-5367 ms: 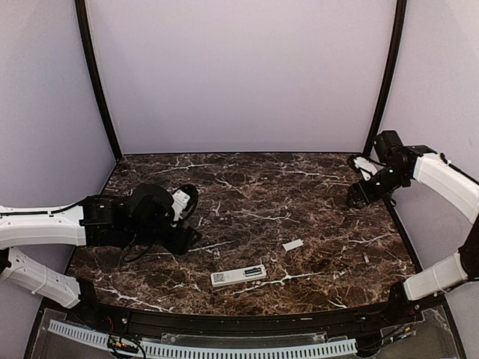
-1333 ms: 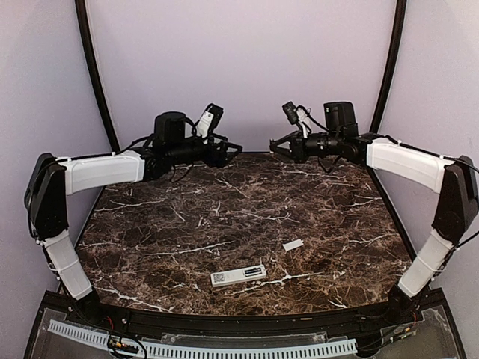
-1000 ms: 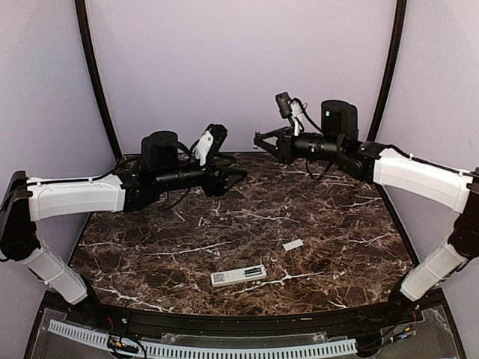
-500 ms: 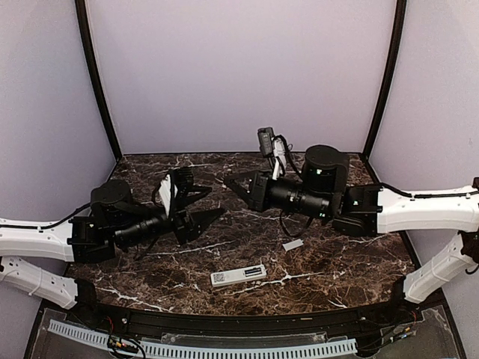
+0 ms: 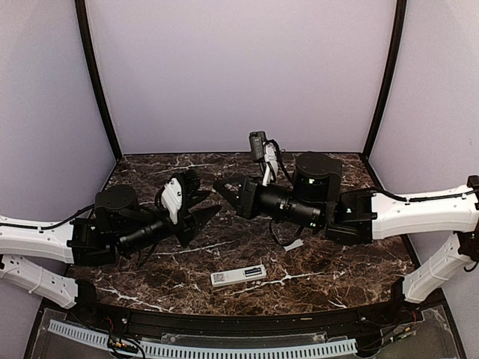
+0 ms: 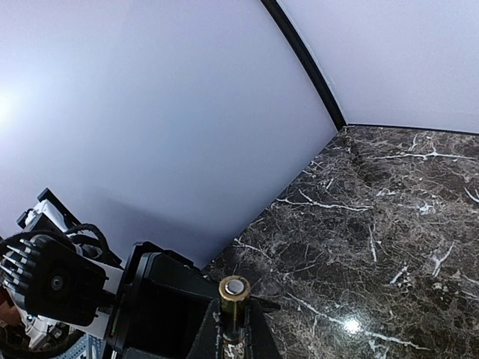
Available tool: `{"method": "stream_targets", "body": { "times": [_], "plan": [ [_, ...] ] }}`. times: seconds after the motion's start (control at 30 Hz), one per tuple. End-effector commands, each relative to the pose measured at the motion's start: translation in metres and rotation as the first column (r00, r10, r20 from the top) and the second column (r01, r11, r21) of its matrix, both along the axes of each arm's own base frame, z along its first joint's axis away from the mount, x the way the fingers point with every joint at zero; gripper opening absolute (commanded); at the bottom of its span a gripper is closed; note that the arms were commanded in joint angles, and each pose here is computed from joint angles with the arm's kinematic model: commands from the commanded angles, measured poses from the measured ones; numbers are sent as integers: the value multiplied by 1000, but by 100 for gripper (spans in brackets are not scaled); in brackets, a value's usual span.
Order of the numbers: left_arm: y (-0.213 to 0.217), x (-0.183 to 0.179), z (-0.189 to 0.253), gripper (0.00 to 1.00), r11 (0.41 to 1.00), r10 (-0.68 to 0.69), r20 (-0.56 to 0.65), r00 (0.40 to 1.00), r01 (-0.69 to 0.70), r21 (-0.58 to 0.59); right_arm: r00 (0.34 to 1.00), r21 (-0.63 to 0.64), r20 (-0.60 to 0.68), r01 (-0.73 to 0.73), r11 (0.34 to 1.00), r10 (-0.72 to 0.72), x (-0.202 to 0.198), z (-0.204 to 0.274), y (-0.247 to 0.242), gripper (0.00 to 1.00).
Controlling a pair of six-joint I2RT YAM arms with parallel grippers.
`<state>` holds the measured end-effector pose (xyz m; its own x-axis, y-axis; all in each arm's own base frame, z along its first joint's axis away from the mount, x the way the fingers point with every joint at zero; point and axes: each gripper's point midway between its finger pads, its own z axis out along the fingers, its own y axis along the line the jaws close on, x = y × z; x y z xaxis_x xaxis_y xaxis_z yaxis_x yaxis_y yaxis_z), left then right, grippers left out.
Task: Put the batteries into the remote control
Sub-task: Pass from the right arm to the left
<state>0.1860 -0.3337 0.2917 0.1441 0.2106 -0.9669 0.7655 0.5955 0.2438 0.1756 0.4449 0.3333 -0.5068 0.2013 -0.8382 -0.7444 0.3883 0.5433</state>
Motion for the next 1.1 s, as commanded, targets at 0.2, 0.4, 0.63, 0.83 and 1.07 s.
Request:
{"method": "stream_targets", "body": {
  "times": [0.2,0.4,0.63,0.83,1.07],
  "plan": [
    [-3,-2,28,38,998,-13,44,999,15,-56,995,19,105,2,1000,-4,0,15,5,0],
    [1,-14,49,39,986,-68,68,995,78,-149,937,36,341,-94,995,76,-22,35,-2,0],
    [-7,-20,46,39,983,-116,80,990,126,-136,851,-18,516,-104,994,99,-33,47,-12,0],
    [-17,-19,52,36,981,-126,106,986,140,-137,847,-22,521,-103,994,100,-32,48,-10,0],
    [-17,-17,60,30,978,-114,118,986,132,-159,841,-27,531,-99,995,98,-30,47,-6,0]
  ]
}}
